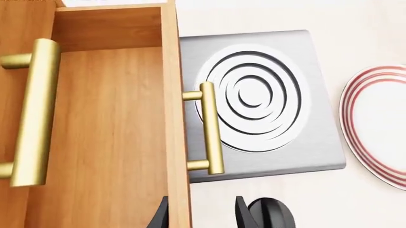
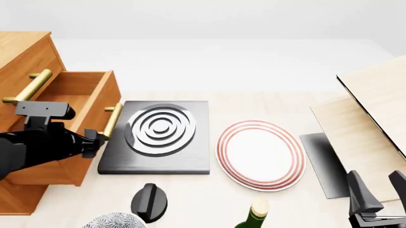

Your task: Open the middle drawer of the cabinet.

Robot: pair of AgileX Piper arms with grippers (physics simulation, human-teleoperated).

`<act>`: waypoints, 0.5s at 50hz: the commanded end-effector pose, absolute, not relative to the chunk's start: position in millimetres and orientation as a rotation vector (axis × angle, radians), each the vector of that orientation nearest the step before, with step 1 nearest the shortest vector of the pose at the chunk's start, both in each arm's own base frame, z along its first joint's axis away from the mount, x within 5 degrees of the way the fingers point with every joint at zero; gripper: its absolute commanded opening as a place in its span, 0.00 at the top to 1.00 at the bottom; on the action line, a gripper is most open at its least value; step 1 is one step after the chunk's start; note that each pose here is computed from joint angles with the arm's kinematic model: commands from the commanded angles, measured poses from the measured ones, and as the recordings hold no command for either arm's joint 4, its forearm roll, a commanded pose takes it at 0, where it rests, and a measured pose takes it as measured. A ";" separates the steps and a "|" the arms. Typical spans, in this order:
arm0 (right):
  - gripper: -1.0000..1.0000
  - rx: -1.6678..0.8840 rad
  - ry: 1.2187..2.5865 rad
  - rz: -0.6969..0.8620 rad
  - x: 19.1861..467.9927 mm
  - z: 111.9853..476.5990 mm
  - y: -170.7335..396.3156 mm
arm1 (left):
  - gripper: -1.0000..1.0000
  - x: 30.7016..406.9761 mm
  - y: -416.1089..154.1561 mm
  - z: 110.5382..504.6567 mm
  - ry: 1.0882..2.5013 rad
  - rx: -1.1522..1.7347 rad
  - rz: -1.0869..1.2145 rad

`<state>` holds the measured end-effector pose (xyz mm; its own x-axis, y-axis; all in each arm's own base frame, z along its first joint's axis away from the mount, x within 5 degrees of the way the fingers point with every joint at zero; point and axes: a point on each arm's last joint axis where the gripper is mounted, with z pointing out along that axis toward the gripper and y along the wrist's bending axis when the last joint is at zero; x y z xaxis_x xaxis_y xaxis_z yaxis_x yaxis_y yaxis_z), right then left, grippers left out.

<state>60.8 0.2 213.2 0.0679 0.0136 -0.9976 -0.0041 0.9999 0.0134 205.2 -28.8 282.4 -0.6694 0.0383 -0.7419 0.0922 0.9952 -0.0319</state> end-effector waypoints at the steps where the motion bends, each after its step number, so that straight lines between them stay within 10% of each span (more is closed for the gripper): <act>1: 0.00 0.007 1.498 0.013 59.2 213.1 0.2 | 0.00 203.1 -38.8 268.4 2.360 0.071 -0.155; 25: 0.00 0.003 1.500 0.009 59.6 213.1 0.2 | 0.00 202.6 -51.6 267.8 2.356 0.112 -0.198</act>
